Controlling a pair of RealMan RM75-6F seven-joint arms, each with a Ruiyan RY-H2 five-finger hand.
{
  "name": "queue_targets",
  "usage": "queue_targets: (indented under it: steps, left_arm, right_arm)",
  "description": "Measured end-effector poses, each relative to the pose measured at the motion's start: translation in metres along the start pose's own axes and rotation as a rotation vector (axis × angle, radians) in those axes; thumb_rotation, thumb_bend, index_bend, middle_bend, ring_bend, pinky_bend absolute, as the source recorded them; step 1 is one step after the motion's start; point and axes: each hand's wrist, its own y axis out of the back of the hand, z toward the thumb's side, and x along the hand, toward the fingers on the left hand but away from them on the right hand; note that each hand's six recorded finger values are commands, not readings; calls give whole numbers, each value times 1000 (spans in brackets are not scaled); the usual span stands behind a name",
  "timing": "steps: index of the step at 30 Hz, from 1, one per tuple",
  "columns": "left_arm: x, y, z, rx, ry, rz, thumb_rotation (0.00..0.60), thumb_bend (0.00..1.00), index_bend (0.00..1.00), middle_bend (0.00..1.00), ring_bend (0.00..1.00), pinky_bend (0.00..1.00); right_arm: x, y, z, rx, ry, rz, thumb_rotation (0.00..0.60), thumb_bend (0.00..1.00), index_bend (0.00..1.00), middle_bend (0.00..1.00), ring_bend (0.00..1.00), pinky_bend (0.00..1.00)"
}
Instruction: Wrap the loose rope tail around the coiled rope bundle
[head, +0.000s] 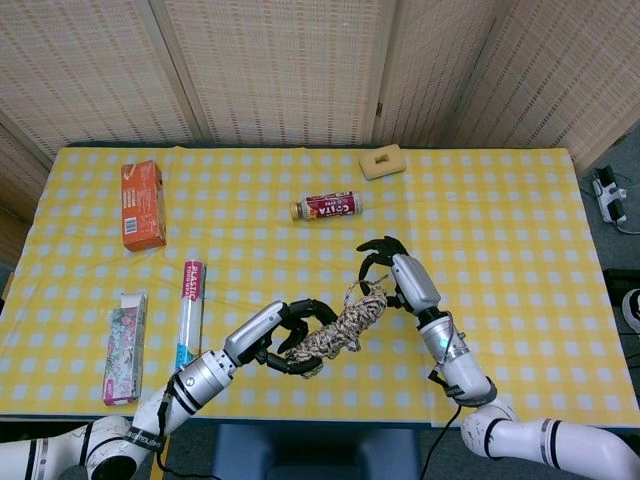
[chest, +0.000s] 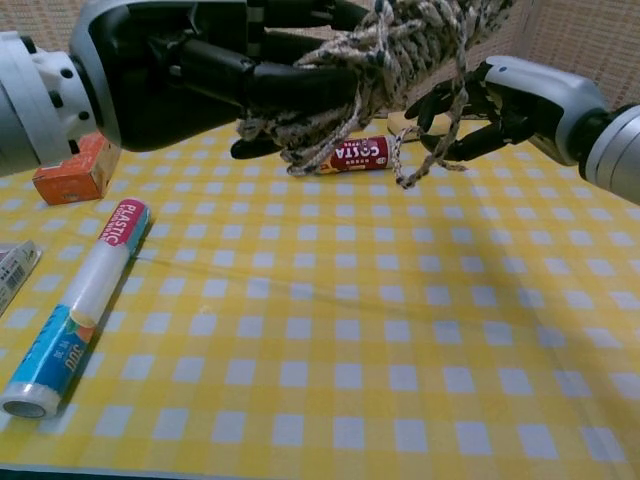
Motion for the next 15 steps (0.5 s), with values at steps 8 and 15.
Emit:
queue_targets:
  steps: [8, 15]
  left_arm:
    - [6, -14, -14, 171, 26, -71, 600, 750, 767, 772, 781, 855]
    - [11, -9, -28, 229, 71, -47, 600, 750, 767, 772, 780, 855]
  right_arm:
    - [-6, -1, 39, -91, 53, 24, 600, 456, 653, 268, 139, 29]
    - [0, 8, 45, -121, 75, 18, 600, 455, 652, 271, 141, 29]
